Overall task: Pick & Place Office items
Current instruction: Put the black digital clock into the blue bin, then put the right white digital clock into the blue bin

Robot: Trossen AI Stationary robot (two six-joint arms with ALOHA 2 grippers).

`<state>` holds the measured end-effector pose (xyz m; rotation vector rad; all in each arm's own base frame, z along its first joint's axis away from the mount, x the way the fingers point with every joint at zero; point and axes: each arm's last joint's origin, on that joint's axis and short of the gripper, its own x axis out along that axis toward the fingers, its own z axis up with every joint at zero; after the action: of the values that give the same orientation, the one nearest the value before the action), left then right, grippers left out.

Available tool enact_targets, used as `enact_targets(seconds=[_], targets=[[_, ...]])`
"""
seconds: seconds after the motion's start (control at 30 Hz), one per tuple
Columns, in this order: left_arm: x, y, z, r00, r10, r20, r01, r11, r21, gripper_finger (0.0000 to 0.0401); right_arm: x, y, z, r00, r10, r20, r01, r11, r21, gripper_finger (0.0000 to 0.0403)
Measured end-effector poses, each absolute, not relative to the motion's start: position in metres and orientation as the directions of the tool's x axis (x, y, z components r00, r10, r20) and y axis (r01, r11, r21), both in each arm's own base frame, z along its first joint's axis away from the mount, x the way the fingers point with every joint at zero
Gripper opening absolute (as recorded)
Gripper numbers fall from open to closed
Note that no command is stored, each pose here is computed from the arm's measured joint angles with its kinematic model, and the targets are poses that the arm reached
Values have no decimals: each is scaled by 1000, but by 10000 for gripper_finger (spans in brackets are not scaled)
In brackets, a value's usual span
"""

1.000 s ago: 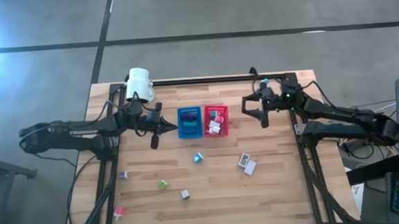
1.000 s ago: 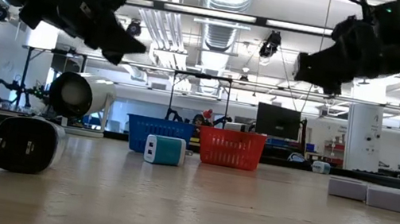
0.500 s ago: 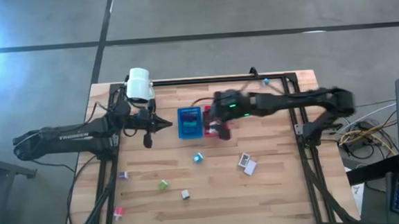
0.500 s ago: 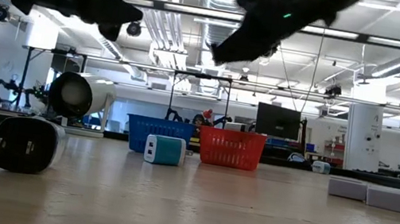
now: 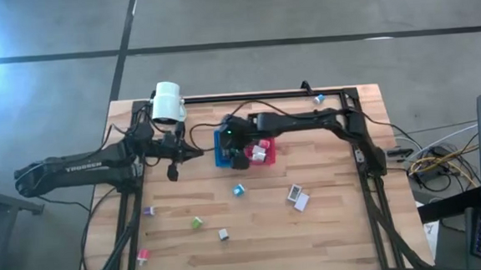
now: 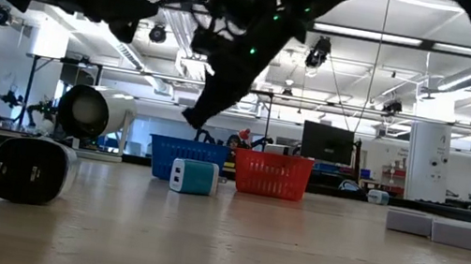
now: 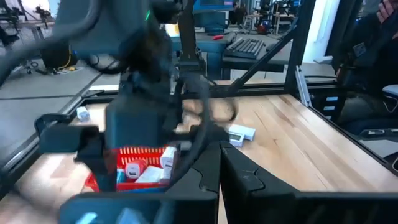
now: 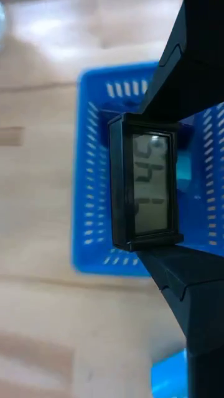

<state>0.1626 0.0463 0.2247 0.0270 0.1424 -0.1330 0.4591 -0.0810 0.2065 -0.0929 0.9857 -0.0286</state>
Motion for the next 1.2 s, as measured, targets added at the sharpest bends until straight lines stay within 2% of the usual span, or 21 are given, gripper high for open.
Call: enact_targets(seconds=[0.13, 0.17, 0.3, 0.37, 0.5, 0.63, 0.7, 0.83, 1.0, 1.07, 1.2], targets=[[162, 46, 225, 981, -129, -145, 133, 991, 17, 7, 462, -88, 195, 475, -60, -878, -2, 998, -69, 278], [162, 46, 225, 981, -129, -145, 132, 991, 17, 7, 462, -89, 196, 467, -63, -882, 5, 998, -68, 289], [162, 46, 225, 981, -129, -142, 133, 991, 19, 7, 458, -91, 204, 448, -84, -890, 57, 996, -66, 376], [162, 46, 225, 982, -129, -141, 134, 991, 22, 7, 454, -90, 211, 462, -42, -886, 36, 999, -28, 383], [162, 46, 226, 982, -129, -139, 134, 991, 24, 7, 453, -86, 232, 544, 6, -839, -16, 1000, -4, 362], [162, 46, 226, 982, -129, -138, 134, 991, 24, 7, 445, -84, 243, 533, -4, -846, 20, 1000, 8, 349], [161, 46, 226, 982, -129, -138, 133, 991, 24, 7, 435, -79, 262, 566, 2, -824, 3, 1000, 4, 343], [161, 46, 225, 981, -130, -143, 134, 991, 21, 7, 399, -48, 315, 703, 24, -711, -85, 995, -51, 322], [161, 46, 224, 979, -130, -157, 134, 991, 12, 7, 329, -1, 352, 770, -127, -625, -6, 978, -207, 287], [161, 46, 224, 979, -131, -158, 134, 991, 12, 7, 299, 13, 357, 776, -134, -616, 38, 985, -167, 273], [161, 46, 224, 979, -131, -157, 133, 991, 1, 7, 256, 34, 339, 715, -43, -697, 97, 995, 38, 250]])
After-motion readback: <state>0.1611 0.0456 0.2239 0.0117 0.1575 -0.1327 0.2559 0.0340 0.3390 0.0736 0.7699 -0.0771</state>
